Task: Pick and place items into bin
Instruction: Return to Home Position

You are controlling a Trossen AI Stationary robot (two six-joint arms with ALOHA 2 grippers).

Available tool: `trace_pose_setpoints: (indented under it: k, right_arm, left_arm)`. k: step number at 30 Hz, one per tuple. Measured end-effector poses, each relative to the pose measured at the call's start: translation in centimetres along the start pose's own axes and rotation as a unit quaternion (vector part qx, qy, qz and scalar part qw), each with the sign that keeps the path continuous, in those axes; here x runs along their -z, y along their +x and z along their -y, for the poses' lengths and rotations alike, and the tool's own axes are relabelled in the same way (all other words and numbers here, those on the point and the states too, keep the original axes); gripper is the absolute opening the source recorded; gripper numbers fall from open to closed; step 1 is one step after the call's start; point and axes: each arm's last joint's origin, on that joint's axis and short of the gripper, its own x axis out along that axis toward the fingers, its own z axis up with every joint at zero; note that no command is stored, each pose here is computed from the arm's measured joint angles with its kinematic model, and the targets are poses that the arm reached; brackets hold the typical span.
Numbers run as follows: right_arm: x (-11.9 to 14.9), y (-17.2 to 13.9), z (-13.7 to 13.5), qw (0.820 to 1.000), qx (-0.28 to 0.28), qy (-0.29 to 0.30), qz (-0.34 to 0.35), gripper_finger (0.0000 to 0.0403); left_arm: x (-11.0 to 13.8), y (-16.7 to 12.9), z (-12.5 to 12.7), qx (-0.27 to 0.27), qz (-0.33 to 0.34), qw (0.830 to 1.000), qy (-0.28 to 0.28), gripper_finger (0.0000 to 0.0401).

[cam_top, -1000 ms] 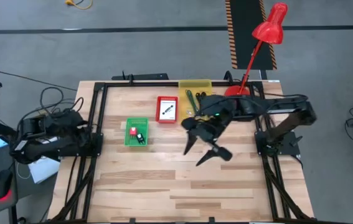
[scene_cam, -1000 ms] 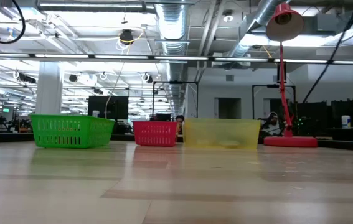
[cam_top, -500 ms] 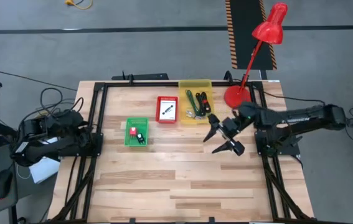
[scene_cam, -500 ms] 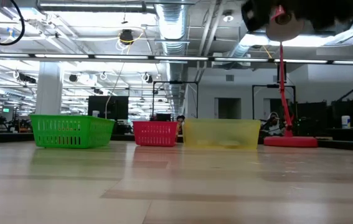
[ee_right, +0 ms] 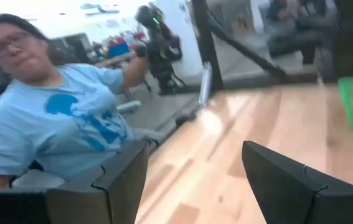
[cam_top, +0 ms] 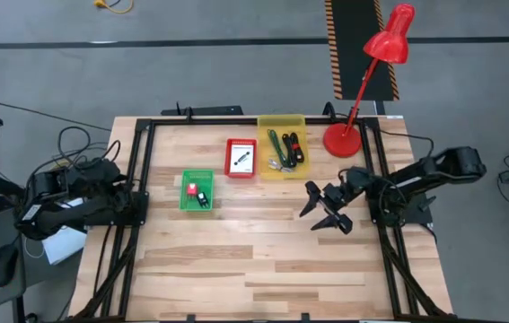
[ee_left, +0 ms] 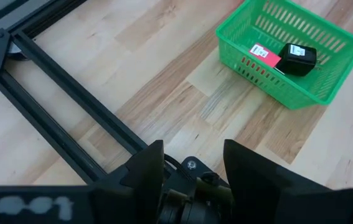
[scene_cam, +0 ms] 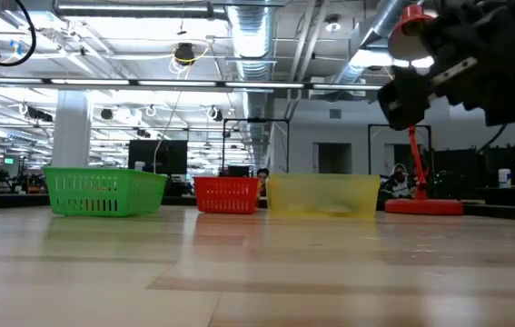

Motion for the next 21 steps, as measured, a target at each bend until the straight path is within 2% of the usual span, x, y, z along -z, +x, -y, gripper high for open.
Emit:
trace_pose_setpoints:
  k: [4,6,8,11,13,21]
  right_arm:
    - [-0.2,-1.8,-1.5,0.995,-0.056,-0.057,0.061,0.0255]
    - [-0.5,-2.9,-2.6,0.984,-0.103,-0.108,0.095,0.0255]
    - [-0.9,-3.2,-3.1,0.975,-0.155,-0.131,0.093,0.0255]
    - [-2.2,-4.2,-4.1,0.955,-0.205,-0.183,0.115,0.0255]
    - [-2.8,-4.9,-4.4,0.949,-0.215,-0.197,0.117,0.0255]
    - [-5.2,-9.2,-7.5,0.901,-0.236,-0.339,0.133,0.0255]
  left_arm:
    - [0.0,0.0,0.0,0.0,0.0,1.0,0.0,0.0155]
    - [0.0,0.0,0.0,0.0,0.0,1.0,0.0,0.0155]
    - [0.0,0.0,0.0,0.001,0.0,1.0,0.0,0.0155]
    - [0.0,0.0,0.0,0.001,0.001,1.0,-0.001,0.0155]
    - [0.0,0.0,0.0,0.001,0.001,1.0,-0.001,0.0155]
    - [0.0,0.0,0.0,0.001,0.0,1.0,-0.001,0.0155]
